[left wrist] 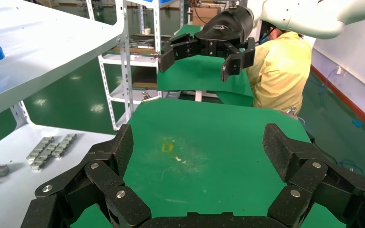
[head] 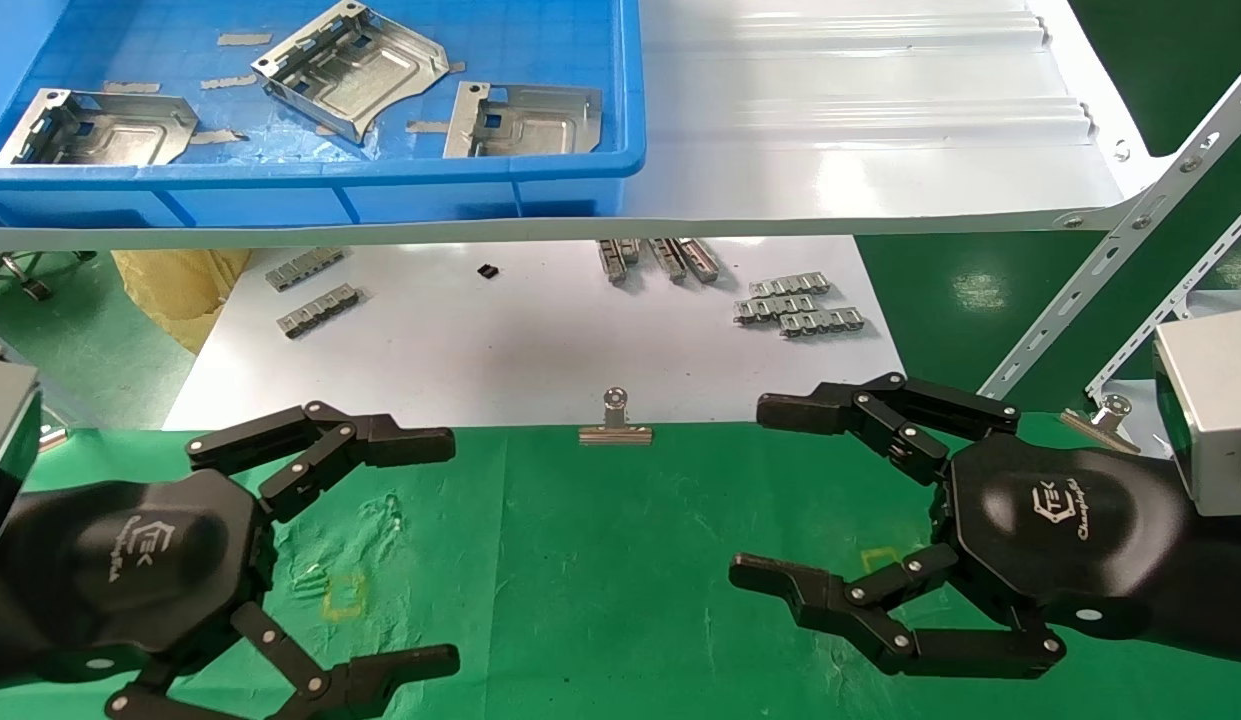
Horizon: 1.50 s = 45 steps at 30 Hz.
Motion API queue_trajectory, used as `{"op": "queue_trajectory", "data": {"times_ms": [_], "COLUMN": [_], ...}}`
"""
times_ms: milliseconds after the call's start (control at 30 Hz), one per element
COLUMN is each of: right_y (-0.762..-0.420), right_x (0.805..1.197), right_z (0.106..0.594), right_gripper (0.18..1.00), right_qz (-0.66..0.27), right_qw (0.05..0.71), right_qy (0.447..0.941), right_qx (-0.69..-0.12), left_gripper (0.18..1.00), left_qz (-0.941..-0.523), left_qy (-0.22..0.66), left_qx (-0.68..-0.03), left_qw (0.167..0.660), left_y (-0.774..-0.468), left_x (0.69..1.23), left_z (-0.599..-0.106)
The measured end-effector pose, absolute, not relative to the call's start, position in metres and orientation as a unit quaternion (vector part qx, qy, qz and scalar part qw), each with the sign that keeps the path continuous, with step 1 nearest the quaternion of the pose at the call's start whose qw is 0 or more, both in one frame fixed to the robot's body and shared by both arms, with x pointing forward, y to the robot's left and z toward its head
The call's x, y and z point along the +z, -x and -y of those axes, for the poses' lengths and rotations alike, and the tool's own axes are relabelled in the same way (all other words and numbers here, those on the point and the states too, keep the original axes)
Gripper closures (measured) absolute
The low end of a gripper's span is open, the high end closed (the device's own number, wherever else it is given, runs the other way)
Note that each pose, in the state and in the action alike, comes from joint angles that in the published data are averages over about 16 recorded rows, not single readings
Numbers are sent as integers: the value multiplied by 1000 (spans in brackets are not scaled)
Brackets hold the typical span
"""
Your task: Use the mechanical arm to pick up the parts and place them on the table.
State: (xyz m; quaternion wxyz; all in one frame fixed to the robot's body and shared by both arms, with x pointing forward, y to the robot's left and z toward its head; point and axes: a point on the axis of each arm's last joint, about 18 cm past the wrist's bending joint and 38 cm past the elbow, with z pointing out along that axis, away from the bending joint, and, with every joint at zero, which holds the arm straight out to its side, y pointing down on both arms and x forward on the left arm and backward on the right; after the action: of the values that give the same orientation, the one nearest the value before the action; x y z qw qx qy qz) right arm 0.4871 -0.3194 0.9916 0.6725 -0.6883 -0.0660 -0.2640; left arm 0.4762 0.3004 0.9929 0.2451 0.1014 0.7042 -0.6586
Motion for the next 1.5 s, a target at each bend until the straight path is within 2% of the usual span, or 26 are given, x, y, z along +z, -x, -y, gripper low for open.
{"op": "queue_trajectory", "data": {"times_ms": [267,433,700,833,1000,1267,1500], "right_y": [-487,-487,-487,-487,-487,-487,-487], "right_x": [992,992,992,992,992,992,992], "right_z": [319,319,319,319,319,319,319], "right_gripper": [401,513,700,790,879,955,981], "right_qz": [66,66,66,66,66,66,66], "right_qw": [672,672,672,672,672,672,672], "right_qy": [688,688,688,688,688,688,688], "right_qx": [-264,-264,-264,-264,-264,-264,-264], "left_gripper": [183,183,183,183,183,183,187], "left_qz": [-704,-700,-677,-657,-625,-592,-589], "left_qy": [-101,-104,-106,-87,-23,117,194], "left_qx": [-659,-661,-665,-666,-662,-620,-569], "left_qw": [245,249,296,342,413,501,540], "left_y": [-476,-476,-492,-519,-569,-648,-680], "left_x": [993,997,1039,1079,1141,1204,1215], "left_z": [-300,-300,-302,-305,-314,-332,-343]}}
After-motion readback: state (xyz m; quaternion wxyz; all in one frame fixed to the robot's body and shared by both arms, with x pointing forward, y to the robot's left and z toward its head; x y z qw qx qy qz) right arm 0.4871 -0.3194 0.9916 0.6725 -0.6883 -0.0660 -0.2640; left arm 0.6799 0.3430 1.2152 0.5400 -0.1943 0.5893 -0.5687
